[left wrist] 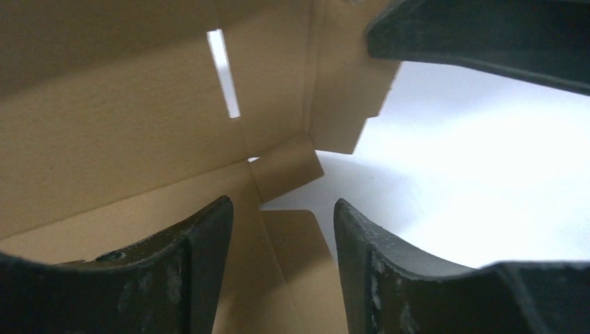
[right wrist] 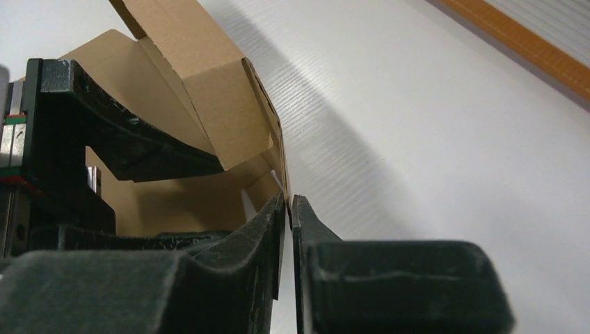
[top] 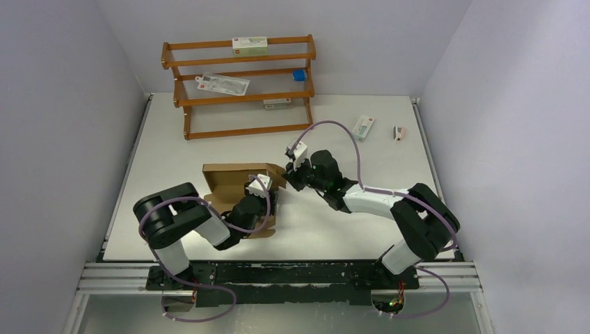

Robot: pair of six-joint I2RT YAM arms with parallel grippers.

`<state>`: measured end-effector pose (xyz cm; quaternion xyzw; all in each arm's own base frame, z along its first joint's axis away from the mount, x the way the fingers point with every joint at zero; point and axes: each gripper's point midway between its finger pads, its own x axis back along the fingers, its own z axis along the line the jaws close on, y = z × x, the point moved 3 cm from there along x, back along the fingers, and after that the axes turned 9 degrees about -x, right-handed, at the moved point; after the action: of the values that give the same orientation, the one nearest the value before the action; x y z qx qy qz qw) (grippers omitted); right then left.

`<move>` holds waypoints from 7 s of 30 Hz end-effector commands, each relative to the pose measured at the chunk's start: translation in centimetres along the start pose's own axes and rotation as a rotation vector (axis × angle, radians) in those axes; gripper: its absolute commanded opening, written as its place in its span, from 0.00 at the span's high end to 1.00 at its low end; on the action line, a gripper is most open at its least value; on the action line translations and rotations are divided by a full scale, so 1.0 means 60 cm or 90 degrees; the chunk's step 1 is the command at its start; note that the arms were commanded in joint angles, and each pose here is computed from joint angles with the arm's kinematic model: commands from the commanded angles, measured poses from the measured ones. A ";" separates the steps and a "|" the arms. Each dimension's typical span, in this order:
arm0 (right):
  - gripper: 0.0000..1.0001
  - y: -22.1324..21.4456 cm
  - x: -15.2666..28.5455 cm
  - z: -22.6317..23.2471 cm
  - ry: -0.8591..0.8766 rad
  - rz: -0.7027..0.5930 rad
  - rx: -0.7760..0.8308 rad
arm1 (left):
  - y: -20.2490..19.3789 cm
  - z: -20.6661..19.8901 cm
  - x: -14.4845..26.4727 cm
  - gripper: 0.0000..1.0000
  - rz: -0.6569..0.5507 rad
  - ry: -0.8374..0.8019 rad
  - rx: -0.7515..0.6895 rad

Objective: Fold the paper box

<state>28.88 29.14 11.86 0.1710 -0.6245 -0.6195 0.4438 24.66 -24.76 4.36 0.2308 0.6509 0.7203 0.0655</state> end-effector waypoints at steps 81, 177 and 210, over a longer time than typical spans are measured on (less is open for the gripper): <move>0.61 0.071 0.007 0.030 -0.088 0.069 0.014 | -0.036 0.013 -0.029 0.86 0.055 0.044 0.085; 0.94 -0.021 -0.035 -0.002 -0.409 0.038 -0.308 | -0.043 -0.096 0.006 0.69 0.103 -0.150 0.272; 0.94 -0.010 -0.046 0.000 -0.400 0.045 -0.290 | 0.034 0.001 0.060 0.36 0.019 0.007 0.157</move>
<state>30.80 30.90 11.80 -0.1354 -0.5695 -0.7685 0.2584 22.23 -26.71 7.45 0.2647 0.7483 0.6052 0.0612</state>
